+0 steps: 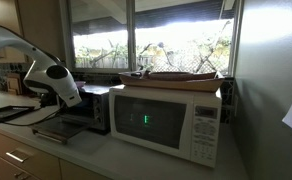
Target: Remove the blue bowl from the microwave, put it on the left microwave and then put the purple bowl in the left microwave
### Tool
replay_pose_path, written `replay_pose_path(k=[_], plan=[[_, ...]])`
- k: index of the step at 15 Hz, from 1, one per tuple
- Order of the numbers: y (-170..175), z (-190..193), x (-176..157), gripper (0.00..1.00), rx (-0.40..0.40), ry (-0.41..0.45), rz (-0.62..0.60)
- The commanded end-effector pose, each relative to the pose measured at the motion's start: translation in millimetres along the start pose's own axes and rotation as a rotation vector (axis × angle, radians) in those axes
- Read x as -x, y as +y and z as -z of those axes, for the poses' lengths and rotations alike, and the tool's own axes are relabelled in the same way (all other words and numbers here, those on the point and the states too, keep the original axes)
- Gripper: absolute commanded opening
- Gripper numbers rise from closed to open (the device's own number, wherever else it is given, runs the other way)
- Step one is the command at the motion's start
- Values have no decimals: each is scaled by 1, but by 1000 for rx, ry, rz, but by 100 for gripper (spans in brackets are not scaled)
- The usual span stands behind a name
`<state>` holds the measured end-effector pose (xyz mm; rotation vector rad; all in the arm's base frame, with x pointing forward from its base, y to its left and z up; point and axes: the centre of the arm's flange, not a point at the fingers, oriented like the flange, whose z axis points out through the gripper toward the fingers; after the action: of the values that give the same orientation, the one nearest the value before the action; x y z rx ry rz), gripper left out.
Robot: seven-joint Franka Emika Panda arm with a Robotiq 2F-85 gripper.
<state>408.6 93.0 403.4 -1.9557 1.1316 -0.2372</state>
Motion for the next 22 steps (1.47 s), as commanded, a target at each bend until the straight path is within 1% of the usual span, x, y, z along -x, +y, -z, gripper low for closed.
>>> replay_pose_path(k=[1, 5, 7, 9, 10, 11, 12, 13, 15, 18, 20, 21, 22], plan=[[17, -10, 3, 100, -12, -50, -111], [28, -14, 0, 100, -18, -47, -211], [31, -15, -2, 100, -41, -61, -260], [28, -15, 1, 100, -70, -67, -270], [28, -15, 1, 90, -75, -68, -278], [28, -15, 1, 74, -81, -68, -288], [28, -15, 1, 68, -88, -68, -296], [28, -15, 1, 57, -92, -69, -302], [28, -15, 2, 44, -96, -75, -305], [27, -12, 2, 19, -95, -85, -297], [27, -3, 1, 6, -69, -121, -268], [26, 0, 1, 1, -65, -130, -249], [23, 3, 1, 0, -61, -143, -226]])
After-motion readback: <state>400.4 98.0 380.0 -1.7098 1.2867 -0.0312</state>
